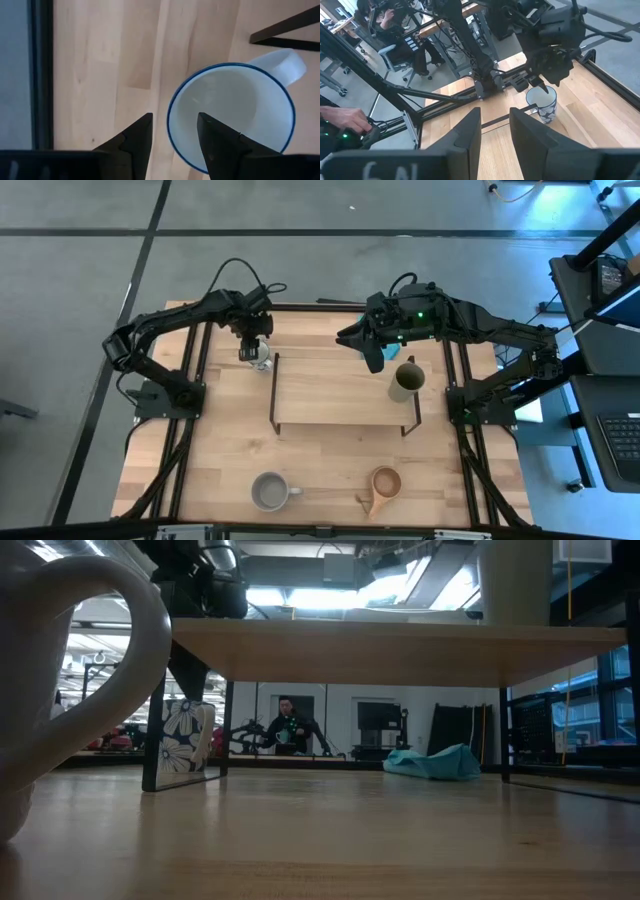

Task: Stack small to large cups/mugs on shelf
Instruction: Put the blue patterned mug on the shelf

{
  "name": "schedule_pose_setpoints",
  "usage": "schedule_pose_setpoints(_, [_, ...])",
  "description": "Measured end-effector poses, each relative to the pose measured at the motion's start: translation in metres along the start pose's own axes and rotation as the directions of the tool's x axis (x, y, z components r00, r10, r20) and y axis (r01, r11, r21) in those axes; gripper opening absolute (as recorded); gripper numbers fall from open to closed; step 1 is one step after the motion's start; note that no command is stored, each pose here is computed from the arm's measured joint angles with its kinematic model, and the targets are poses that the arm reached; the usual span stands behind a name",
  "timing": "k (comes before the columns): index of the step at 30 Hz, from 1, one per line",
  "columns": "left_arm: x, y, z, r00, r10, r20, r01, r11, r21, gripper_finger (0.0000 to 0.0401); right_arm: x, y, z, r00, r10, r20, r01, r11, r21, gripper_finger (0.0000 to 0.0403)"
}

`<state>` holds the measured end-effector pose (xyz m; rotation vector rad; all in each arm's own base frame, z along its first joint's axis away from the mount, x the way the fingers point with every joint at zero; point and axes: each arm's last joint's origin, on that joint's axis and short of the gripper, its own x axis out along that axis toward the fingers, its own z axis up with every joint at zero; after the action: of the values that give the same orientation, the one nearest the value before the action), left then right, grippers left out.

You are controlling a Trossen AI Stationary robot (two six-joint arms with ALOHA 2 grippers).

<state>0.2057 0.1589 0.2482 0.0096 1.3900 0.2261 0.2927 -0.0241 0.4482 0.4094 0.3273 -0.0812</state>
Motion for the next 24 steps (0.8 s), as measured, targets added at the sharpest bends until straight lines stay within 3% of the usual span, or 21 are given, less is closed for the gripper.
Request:
schedule_pose_setpoints(9, [0.015, 0.004, 0.003, 0.997, -0.072, -0.024, 0.072, 0.997, -0.023, 0.0149, 0.0, 0.0, 0.0, 1.0, 0.0, 0.0, 0.0, 1.0, 0.0, 0.0104])
schedule_pose_setpoints(17, [0.028, 0.006, 0.005, 0.995, -0.074, -0.07, 0.072, 0.997, -0.034, 0.0147, 0.0, 0.0, 0.0, 1.0, 0.0, 0.0, 0.0, 1.0, 0.0, 0.0104])
schedule_pose_setpoints(24, [0.023, 0.007, 0.007, 0.998, -0.043, -0.036, 0.041, 0.997, -0.066, 0.01, 0.0, 0.0, 0.0, 1.0, 0.0, 0.0, 0.0, 1.0, 0.001, 0.0104])
